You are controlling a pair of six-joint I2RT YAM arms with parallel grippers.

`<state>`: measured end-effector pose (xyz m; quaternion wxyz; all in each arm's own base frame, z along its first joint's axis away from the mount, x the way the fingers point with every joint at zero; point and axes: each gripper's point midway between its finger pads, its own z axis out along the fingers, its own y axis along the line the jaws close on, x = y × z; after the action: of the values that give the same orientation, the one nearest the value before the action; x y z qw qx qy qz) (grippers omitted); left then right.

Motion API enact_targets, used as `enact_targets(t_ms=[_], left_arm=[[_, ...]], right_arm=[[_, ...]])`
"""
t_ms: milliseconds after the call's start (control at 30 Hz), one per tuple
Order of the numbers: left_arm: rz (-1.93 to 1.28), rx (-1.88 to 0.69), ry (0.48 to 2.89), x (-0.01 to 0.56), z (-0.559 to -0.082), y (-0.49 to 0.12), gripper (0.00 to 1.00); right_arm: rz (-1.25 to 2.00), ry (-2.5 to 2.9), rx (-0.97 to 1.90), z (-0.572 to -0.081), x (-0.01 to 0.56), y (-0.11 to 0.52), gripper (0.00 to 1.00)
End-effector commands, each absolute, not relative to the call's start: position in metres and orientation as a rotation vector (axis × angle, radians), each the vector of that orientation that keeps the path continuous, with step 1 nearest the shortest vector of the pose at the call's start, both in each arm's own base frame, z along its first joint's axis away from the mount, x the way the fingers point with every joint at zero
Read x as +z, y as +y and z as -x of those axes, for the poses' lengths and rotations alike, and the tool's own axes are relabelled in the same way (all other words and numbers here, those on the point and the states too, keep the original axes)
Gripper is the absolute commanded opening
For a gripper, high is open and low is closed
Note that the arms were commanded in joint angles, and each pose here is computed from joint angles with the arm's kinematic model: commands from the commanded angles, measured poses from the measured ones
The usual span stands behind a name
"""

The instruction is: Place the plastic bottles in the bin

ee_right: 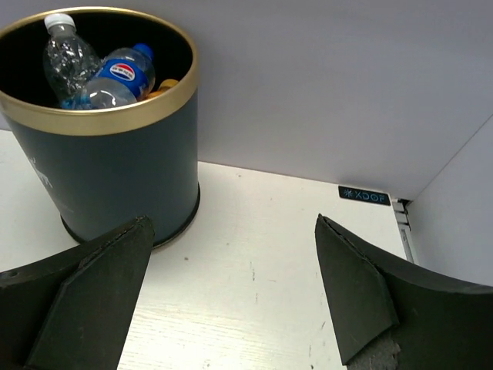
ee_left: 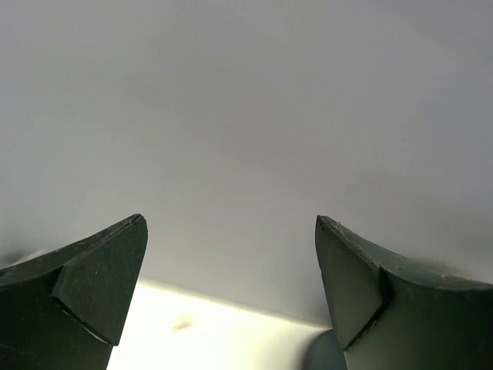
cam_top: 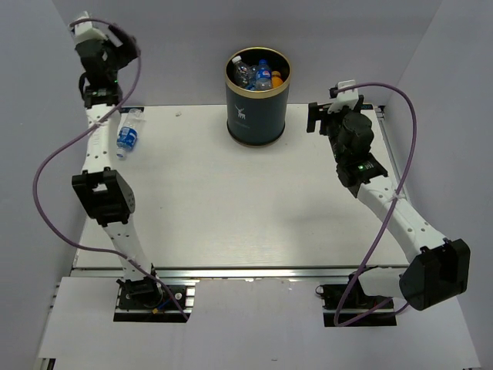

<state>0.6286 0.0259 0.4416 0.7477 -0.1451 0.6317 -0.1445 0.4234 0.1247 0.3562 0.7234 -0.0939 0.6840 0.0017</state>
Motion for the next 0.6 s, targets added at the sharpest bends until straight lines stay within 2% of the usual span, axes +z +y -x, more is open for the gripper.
enact_targets(t_ms=[0,133,200,233,333,367,567], left_arm=[[0.302,-0.136,1.669,0.367,-0.611,0.053,0.98],[0.297,0.05,1.853,0.284,-0.613,0.096,0.98],[0.3,0.104,1.906,0.261,-0.617,0.111,0.98],[0.276,0.136,1.98,0.227,-0.621,0.117,0.98],[0.209,0.234,2.051,0.196,-0.627,0.134,0.98],[0.211,0.268,2.097,0.17,-0.629,0.139,0.98],[0.227,0.4,2.125,0.132,-0.627,0.167,0.98]], right_arm=[[0.155,1.527,0.03,-0.424,0.35,0.121,0.89],[0.055,1.571,0.045,-0.424,0.338,0.112,0.89],[0.048,1.594,0.09,-0.42,0.326,0.117,0.89],[0.047,1.604,0.091,-0.417,0.323,0.115,0.89],[0.028,1.643,0.049,-0.412,0.311,0.106,0.89],[0.024,1.663,0.032,-0.411,0.305,0.103,0.89],[0.004,1.695,0.009,-0.406,0.291,0.095,0.89]])
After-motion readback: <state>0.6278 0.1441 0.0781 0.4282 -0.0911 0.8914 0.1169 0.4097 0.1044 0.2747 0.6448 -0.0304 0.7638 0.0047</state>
